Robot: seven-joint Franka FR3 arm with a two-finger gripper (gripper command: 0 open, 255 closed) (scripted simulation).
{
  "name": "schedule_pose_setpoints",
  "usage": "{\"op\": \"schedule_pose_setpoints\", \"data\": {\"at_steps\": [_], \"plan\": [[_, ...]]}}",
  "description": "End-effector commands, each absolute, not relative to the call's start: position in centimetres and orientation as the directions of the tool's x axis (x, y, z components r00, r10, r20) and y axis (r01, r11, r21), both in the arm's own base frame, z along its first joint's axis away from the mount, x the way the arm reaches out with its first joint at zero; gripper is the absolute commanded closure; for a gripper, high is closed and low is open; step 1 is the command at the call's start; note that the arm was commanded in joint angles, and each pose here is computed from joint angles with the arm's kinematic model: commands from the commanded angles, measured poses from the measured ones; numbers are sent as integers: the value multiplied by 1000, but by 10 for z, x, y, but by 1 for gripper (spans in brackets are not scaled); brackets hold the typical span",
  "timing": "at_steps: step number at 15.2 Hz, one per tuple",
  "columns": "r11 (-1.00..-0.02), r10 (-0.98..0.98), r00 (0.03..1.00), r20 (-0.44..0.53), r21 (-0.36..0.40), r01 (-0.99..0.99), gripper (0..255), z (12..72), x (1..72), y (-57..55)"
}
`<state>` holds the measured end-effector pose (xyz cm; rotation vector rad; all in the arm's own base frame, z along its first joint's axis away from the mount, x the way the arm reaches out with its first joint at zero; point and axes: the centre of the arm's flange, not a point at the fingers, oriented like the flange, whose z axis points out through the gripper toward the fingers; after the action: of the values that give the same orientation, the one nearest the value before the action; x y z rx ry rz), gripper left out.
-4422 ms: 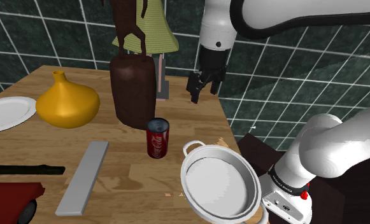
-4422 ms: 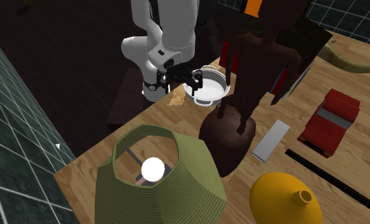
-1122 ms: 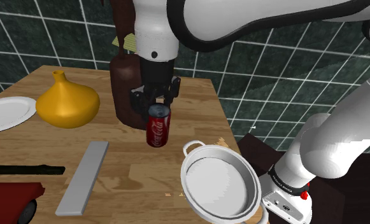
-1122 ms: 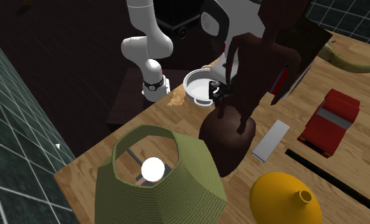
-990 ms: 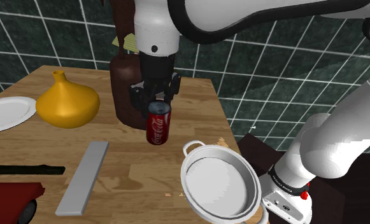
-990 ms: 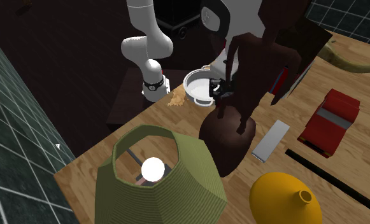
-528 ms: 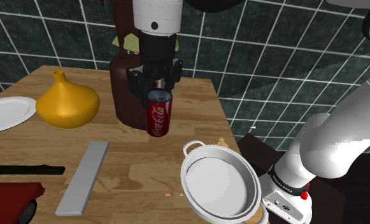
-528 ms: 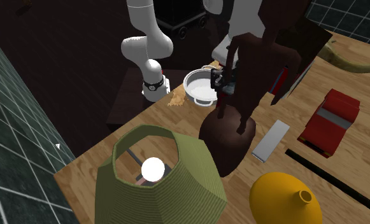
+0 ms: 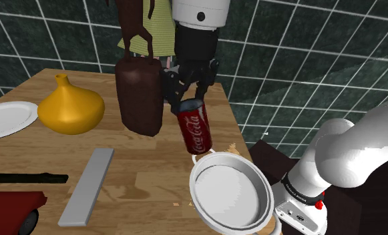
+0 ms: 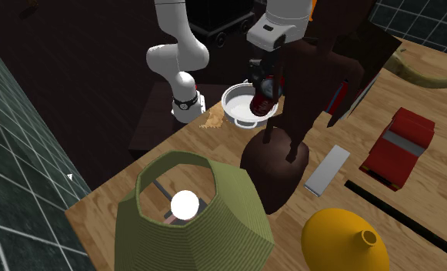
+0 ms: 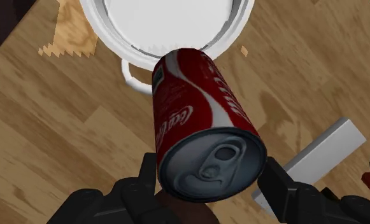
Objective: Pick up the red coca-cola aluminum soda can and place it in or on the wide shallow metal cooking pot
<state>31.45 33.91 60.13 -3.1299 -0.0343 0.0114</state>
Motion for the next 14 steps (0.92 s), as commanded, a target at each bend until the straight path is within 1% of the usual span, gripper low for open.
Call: {"op": "schedule_pose_setpoints", "data": {"at_steps": [1, 10, 14], "plan": [[-1000, 21, 1000, -14, -6, 21, 255, 604, 290, 335], [-1000, 21, 1000, -14, -6, 21, 255, 626, 178, 303], [-1000, 21, 1000, -14, -6, 21, 255, 612, 169, 301]]}}
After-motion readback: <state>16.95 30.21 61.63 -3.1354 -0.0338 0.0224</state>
